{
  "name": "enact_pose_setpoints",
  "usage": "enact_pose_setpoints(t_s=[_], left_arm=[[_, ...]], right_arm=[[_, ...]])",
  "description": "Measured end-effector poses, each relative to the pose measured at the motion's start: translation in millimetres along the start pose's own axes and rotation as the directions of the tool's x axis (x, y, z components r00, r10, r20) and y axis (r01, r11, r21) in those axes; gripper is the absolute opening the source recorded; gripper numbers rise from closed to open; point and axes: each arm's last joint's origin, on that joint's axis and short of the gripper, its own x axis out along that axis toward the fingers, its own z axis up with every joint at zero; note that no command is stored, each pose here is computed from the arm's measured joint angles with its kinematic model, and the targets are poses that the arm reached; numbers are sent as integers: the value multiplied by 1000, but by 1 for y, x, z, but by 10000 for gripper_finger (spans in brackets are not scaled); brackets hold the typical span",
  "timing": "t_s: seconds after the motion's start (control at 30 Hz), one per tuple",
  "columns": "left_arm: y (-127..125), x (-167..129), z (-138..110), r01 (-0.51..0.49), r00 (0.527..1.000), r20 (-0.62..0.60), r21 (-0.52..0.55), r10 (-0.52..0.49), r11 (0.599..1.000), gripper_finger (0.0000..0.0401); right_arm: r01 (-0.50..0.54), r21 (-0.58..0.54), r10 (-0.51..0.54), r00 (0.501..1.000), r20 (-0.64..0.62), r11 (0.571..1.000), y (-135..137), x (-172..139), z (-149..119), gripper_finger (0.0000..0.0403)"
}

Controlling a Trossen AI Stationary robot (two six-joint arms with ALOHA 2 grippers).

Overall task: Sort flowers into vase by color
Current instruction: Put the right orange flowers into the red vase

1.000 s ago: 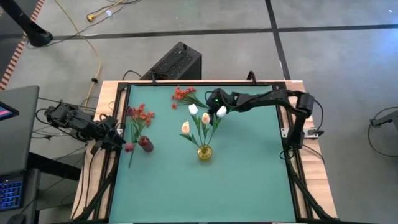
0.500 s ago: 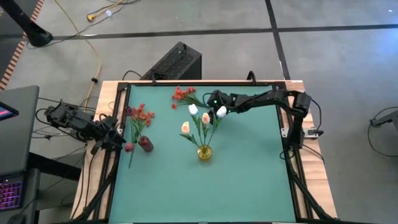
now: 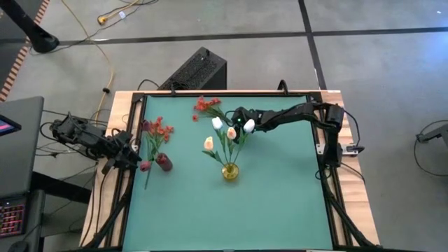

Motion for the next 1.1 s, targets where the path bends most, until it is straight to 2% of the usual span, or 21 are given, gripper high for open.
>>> enact_pose_setpoints(t_s=[0.23, 0.7, 0.97, 1.1], left_arm=[[0, 0, -1, 12, 1000, -22, -59, -14, 998, 165], [0, 0, -1, -4, 1000, -8, -69, 4, 998, 165], [1, 0, 1, -51, 998, 42, -11, 52, 999, 165], [-1, -8, 7, -88, 991, 106, 16, 86, 996, 165]], right_arm=[[-9, -3, 9, 1000, 1, 1000, 2, -4, 0, 26], [-28, 28, 24, 991, 129, 999, 7, -22, 14, 26], [-94, 57, 69, 937, 342, 994, 8, -52, 39, 26], [-112, 81, 67, 901, 429, 990, -1, -77, 52, 26]])
